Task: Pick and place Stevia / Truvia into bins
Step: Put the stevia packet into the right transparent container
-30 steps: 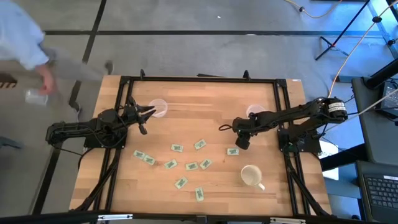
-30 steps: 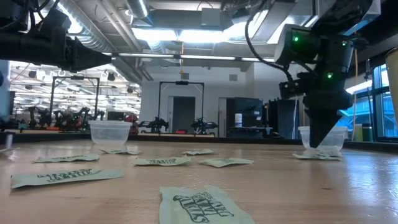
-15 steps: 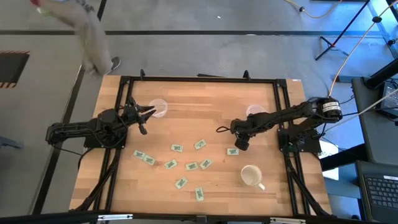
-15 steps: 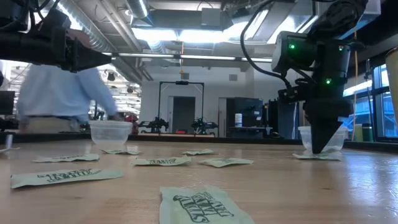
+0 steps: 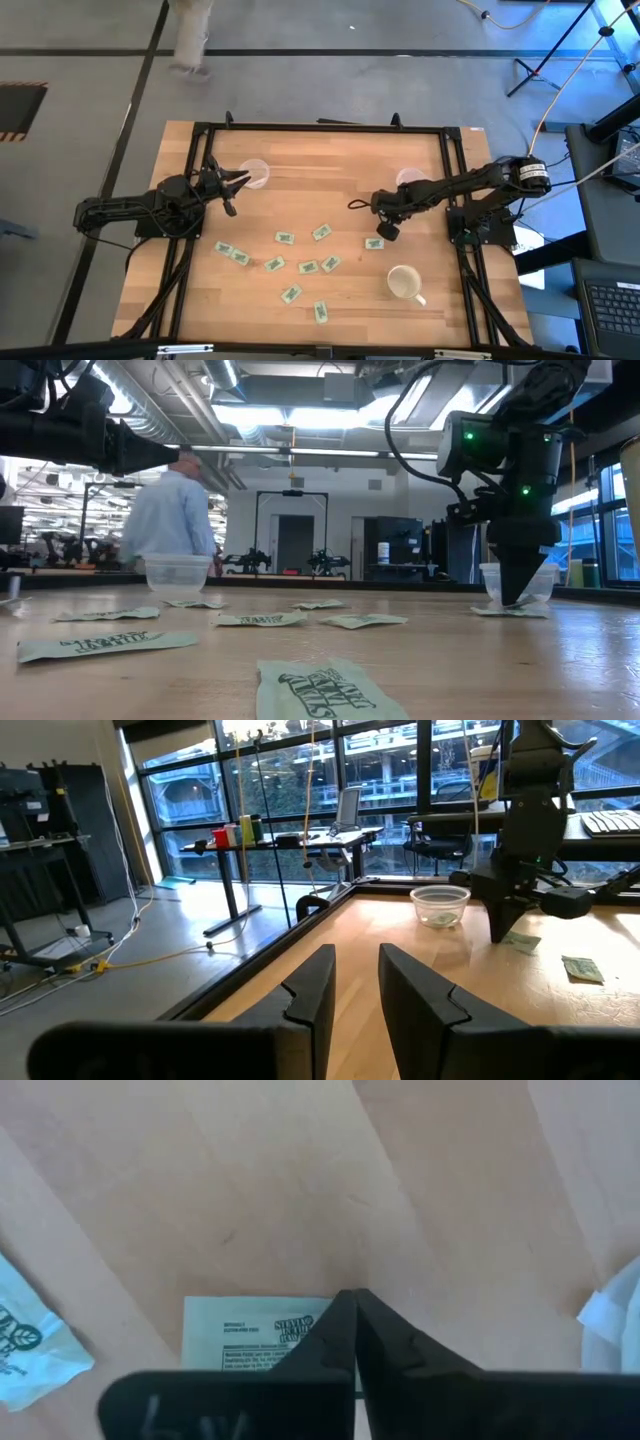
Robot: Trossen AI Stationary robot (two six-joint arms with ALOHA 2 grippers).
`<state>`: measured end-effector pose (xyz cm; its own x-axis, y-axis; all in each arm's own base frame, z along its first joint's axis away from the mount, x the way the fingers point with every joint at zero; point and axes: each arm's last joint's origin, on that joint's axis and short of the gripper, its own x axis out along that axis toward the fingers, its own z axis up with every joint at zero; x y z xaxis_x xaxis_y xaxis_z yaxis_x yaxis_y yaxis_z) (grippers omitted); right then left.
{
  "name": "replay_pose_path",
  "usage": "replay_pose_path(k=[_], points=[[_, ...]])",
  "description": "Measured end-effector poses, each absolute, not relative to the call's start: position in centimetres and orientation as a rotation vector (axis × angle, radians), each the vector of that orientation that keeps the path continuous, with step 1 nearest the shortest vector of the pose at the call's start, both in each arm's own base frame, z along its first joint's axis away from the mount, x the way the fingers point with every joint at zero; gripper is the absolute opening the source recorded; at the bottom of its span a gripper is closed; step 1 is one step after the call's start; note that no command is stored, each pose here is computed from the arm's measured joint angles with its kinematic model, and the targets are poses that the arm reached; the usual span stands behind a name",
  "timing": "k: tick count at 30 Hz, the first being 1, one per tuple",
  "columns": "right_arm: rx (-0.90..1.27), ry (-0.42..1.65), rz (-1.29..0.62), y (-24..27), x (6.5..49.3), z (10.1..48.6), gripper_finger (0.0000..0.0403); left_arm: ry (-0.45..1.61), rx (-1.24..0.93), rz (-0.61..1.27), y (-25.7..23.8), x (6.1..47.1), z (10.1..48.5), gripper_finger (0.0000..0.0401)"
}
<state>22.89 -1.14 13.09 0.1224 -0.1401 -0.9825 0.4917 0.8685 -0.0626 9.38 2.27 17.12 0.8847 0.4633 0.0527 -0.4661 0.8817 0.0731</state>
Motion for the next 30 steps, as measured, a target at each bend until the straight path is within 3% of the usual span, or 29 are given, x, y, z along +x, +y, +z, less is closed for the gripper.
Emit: replay_pose_path(k=[10, 15, 22, 30], points=[[0.266, 1.275, -0.398, -1.2, 24.4, 17.5, 0.0001, -0.034, 0.085, 0.484, 2.3, 9.4, 17.1, 0.0075], [0.179, 1.335, -0.495, -1.6, 23.9, 20.7, 0.0001, -0.034, 0.085, 0.484, 2.3, 9.4, 17.1, 0.0075], [0.222, 1.284, -0.622, -3.5, 21.8, 23.6, 0.0001, -0.034, 0.085, 0.484, 2.3, 9.4, 17.1, 0.0075], [0.333, 1.26, -0.787, -6.9, 19.4, 22.8, 0.0, -0.034, 0.085, 0.484, 2.3, 9.4, 17.1, 0.0075]])
